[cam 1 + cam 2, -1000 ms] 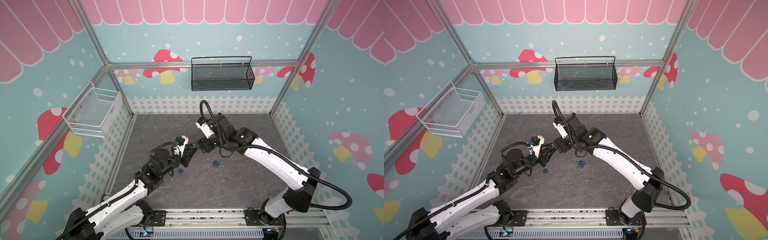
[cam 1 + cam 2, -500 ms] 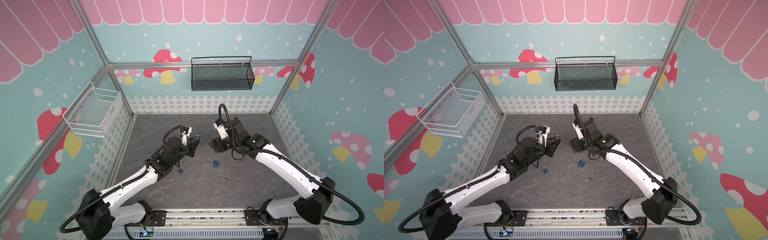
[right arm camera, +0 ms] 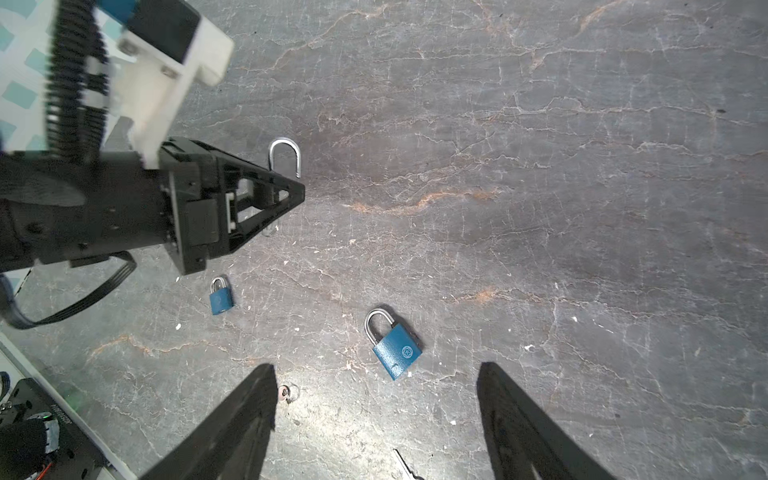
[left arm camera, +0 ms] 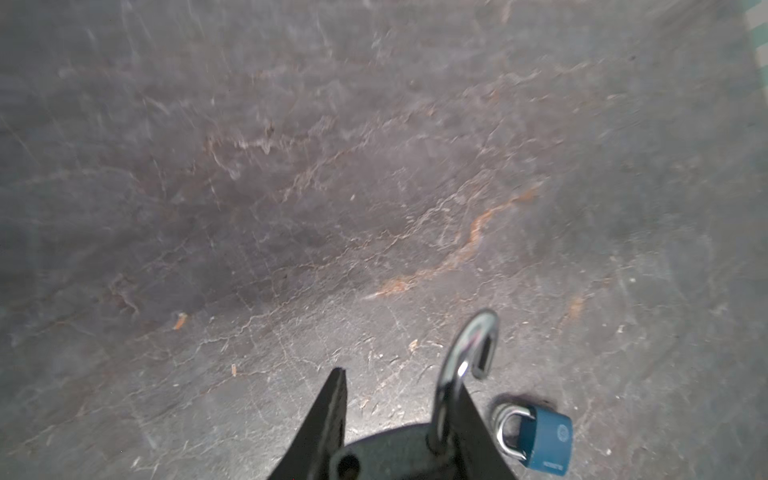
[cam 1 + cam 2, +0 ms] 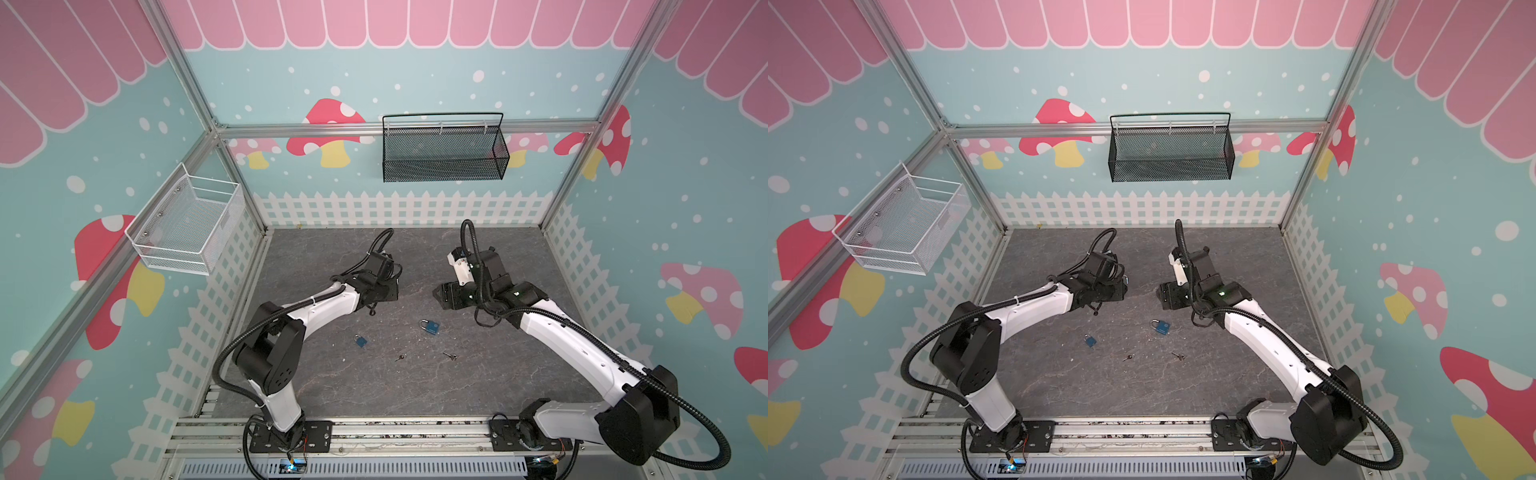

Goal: Unlock with the key
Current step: 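Set the black padlock on the table with the left gripper while the right withdraws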

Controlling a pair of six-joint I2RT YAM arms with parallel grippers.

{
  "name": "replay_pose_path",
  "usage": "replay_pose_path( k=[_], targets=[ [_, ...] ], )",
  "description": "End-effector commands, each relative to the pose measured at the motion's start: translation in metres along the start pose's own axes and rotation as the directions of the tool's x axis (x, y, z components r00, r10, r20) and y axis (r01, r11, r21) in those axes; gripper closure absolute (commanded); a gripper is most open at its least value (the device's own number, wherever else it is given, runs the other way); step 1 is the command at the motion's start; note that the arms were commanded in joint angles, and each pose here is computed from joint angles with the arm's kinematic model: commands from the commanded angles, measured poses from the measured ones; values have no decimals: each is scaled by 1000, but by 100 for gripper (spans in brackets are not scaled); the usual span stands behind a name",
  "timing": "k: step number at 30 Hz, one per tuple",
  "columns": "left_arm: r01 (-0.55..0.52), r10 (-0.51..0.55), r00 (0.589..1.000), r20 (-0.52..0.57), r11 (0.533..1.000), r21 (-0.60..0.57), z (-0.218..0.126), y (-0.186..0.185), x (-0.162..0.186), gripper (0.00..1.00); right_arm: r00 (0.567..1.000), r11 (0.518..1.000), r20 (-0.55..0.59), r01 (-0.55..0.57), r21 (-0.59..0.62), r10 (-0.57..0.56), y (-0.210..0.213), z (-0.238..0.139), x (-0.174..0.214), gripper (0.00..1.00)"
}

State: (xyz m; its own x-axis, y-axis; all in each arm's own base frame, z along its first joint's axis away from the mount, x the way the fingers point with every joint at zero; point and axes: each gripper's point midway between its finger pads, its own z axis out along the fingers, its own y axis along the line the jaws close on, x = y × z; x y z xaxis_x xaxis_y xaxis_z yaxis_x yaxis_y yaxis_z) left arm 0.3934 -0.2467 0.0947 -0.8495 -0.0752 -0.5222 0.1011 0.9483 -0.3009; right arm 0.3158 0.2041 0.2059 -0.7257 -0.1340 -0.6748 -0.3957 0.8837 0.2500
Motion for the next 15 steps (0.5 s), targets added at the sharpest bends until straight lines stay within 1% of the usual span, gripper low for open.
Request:
replay_pose_path(
  k=[1, 9, 15],
  targets=[
    [41, -44, 997, -61, 998, -51, 5, 6, 4, 100, 999, 999, 32, -13, -34, 14, 2, -3, -4, 21],
    [31, -56, 988, -143, 984, -173, 26, 25, 12, 100, 1000, 999, 15, -20, -50, 20, 1, 3, 2, 21],
    [17, -57, 980, -188, 978, -210, 37, 34, 22, 100, 1000, 997, 5, -24, -68, 25, 3, 7, 5, 21]
  ],
)
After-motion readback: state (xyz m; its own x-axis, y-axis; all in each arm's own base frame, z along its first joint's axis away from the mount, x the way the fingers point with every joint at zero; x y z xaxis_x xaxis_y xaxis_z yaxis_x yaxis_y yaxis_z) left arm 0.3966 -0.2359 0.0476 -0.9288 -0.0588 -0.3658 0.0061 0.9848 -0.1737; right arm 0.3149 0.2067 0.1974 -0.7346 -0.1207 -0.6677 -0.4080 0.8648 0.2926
